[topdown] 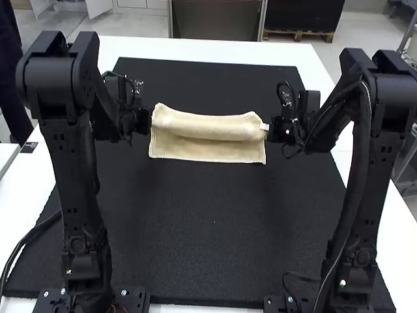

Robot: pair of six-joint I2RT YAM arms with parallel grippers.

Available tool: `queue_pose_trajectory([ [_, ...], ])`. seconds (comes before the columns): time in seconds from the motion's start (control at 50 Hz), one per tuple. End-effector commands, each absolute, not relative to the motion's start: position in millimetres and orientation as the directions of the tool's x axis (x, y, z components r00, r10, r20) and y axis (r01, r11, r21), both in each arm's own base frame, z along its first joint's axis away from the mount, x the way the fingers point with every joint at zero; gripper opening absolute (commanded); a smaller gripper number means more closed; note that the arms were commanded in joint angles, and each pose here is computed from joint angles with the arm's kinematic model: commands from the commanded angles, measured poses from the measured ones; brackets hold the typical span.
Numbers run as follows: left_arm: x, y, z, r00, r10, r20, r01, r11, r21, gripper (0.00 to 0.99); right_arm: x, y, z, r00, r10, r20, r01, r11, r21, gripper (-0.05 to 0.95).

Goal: Fold the towel.

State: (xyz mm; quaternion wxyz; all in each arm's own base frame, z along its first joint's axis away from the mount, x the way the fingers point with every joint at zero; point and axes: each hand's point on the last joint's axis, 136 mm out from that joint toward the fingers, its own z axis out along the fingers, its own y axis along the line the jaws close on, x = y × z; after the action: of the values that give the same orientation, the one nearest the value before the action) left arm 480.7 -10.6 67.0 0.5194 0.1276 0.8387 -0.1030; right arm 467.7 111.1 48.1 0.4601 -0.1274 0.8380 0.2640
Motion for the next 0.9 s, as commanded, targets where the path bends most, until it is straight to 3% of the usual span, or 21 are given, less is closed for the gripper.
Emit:
queue_pose_trajectory([
  [0.0,479.2,-0.1,80.1,-0.397,0.115,-0.911,0.302,0.953,-0.011,0.026,468.5,98.8,58.9,-0.513,0.034,-0.858,-0.45,0.84,0.302,-0.02],
  [0.88,449.1,-1.5,51.3,-0.418,0.115,-0.901,0.297,0.955,-0.016,0.026,446.0,98.2,30.7,-0.54,-0.005,-0.841,-0.456,0.842,0.288,-0.02],
])
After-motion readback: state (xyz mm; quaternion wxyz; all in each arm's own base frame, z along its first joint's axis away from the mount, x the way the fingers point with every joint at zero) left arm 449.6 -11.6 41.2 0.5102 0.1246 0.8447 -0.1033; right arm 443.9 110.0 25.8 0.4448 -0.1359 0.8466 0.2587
